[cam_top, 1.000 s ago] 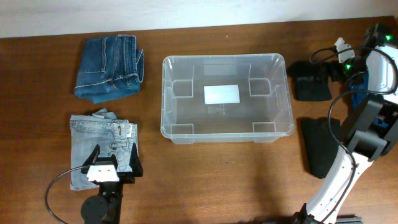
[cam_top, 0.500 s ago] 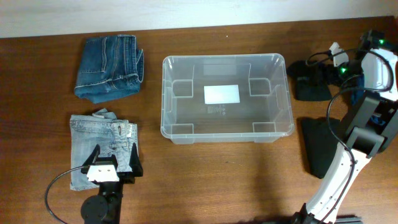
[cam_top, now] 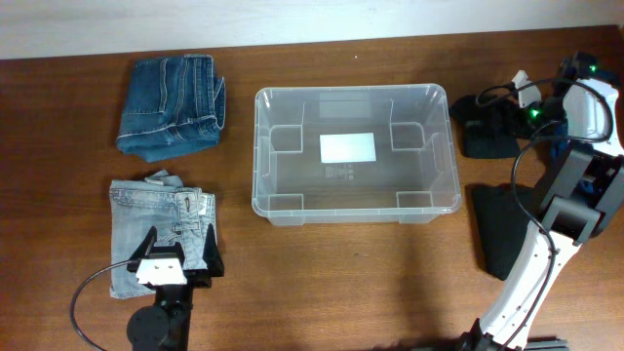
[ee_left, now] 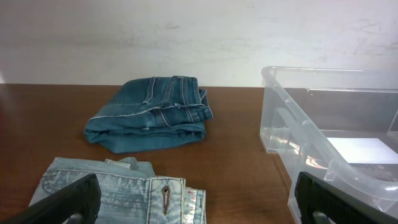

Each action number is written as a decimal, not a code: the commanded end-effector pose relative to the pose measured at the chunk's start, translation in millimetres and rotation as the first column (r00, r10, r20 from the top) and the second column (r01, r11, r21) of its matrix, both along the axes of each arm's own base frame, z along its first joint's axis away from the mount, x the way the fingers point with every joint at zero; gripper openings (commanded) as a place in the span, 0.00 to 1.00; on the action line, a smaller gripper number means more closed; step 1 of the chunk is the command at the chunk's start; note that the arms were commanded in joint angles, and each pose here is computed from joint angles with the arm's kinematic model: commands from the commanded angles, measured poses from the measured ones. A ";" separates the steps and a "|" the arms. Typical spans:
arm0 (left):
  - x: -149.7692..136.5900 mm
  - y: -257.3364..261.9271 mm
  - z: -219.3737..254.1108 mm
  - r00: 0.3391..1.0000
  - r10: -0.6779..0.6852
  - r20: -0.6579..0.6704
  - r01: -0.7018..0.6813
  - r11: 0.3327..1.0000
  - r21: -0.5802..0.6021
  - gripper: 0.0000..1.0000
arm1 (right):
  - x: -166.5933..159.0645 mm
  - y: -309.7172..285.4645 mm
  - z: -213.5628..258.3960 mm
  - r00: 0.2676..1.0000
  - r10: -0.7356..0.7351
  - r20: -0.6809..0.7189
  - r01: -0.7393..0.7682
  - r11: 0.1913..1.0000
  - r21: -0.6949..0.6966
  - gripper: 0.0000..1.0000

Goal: Pack container
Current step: 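Lift the black bundle with the right gripper and carry it over the bin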

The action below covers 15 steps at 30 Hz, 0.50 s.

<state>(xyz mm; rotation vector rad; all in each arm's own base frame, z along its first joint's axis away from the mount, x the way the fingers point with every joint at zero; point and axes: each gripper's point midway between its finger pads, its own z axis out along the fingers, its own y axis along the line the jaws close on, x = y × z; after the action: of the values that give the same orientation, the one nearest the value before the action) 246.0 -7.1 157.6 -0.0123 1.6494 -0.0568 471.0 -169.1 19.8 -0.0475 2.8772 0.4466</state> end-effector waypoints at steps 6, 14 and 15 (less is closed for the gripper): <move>-0.2 -0.8 -1.5 1.000 -0.005 -0.001 0.005 1.000 0.019 0.99 | -2.4 8.4 -11.2 0.999 -0.047 -0.027 0.049 0.995 0.081 0.51; -0.2 -0.8 -1.5 1.000 -0.005 -0.001 0.005 1.000 0.019 0.99 | 1.5 13.0 8.4 0.993 -0.111 -0.036 0.115 0.985 0.132 0.20; -0.2 -0.8 -1.5 1.000 -0.005 -0.001 0.005 1.000 0.019 0.99 | 3.5 14.2 14.5 0.992 -0.121 -0.031 0.125 0.982 0.144 0.17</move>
<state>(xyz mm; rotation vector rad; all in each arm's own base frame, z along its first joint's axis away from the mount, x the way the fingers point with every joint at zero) 246.0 -7.1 157.6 -0.0123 1.6494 -0.0568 465.3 -157.6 23.9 0.1063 2.8907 0.5667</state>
